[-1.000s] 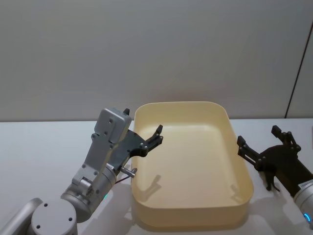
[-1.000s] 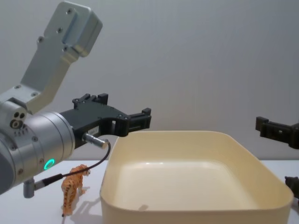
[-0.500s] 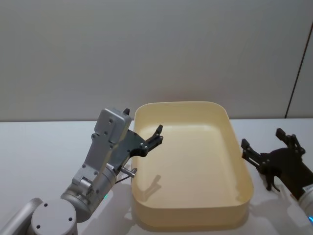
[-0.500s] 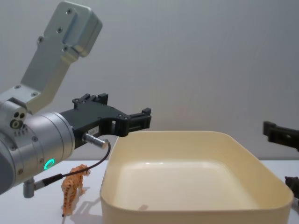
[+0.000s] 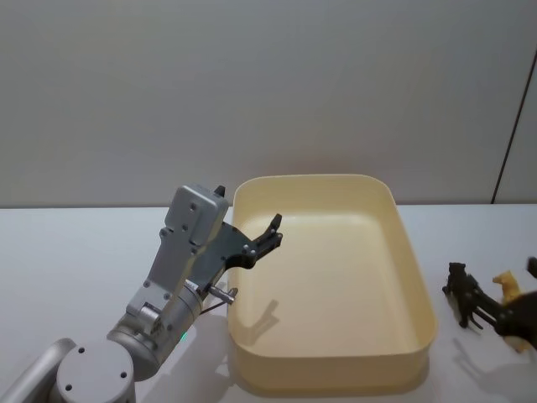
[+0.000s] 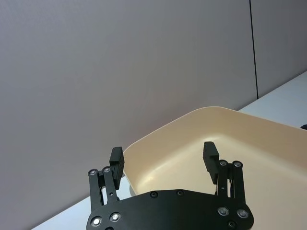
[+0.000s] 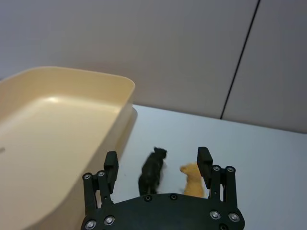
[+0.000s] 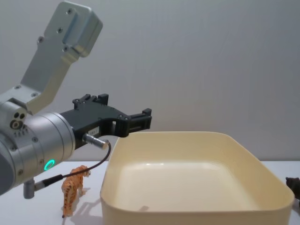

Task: Pick up the toy alternately with two hands and place it into the central storage box.

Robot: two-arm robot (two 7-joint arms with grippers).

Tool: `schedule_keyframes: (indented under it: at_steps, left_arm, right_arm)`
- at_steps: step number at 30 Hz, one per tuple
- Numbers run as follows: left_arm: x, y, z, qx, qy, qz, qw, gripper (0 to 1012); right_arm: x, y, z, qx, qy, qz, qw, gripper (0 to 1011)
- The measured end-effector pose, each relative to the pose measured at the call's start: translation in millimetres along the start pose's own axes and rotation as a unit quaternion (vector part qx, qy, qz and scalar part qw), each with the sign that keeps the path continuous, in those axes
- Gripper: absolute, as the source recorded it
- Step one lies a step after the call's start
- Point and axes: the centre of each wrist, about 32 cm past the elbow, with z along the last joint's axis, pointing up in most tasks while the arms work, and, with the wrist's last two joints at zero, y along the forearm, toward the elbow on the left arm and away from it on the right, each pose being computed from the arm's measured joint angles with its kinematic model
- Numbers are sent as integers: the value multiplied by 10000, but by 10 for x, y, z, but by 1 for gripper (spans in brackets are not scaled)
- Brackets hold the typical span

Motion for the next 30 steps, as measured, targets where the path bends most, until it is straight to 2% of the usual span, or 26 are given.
schedule_keyframes:
  at_steps: [8,14,20,30]
  left_arm:
    - [0,0,0,0,0,0,10000,1001]
    - [0,0,0,0,0,0,10000,1001]
    - [0,0,0,0,0,1,10000,1001]
    - [0,0,0,0,0,0,10000,1001]
  right_arm:
    - [94,-220,-93,-381,-138,-304,9987,1001]
    - [139,-306,-157,-604,-176,-406,9972,1001]
    - [161,-311,-219,-758,-169,-410,9961,1001]
    - [181,-148,-337,-924,-128,-336,9951,1001]
